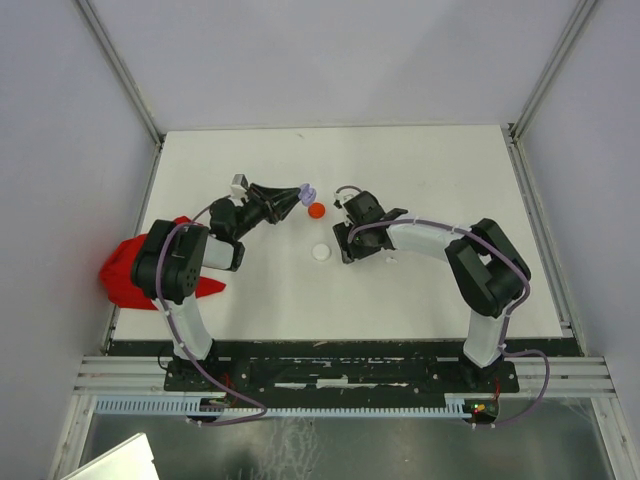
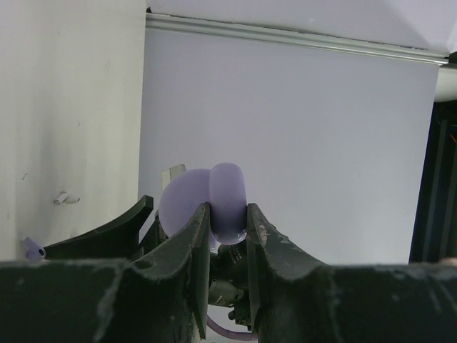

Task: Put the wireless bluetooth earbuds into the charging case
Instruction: Pick up the earbud from the center of the board.

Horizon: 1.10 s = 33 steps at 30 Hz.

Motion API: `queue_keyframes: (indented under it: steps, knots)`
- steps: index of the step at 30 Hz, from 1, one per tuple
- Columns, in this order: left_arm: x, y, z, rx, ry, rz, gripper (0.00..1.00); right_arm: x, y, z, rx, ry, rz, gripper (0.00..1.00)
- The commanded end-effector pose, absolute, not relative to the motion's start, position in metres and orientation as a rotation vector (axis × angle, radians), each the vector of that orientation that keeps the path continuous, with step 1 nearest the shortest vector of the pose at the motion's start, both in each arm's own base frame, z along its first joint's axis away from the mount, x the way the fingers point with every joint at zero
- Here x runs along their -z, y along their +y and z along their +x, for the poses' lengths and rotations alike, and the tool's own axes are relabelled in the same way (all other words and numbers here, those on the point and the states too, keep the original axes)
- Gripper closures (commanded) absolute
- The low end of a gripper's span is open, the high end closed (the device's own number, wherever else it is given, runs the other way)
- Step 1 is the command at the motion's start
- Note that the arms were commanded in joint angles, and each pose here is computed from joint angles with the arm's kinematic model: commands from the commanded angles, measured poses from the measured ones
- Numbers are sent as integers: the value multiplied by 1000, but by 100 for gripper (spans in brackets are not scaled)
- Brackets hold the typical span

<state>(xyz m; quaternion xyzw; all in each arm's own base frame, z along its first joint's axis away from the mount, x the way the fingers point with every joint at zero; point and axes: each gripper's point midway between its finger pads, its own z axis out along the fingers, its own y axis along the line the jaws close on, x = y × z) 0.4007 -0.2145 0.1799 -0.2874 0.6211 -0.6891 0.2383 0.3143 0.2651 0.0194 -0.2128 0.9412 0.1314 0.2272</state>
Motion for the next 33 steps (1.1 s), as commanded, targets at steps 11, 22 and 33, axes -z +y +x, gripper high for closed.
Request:
queue_keyframes:
  steps: [11, 22, 33]
  knots:
    - [-211, -212, 395, 1893, 1641, -648, 97, -27, 286, 327, -422, 2565, -588, 42]
    - [-209, -209, 396, 1887, 1643, -653, 97, -27, 300, 338, -462, 2545, -591, 42]
    - [-207, -207, 394, 1881, 1641, -662, 97, -29, 299, 344, -432, 2544, -571, 42]
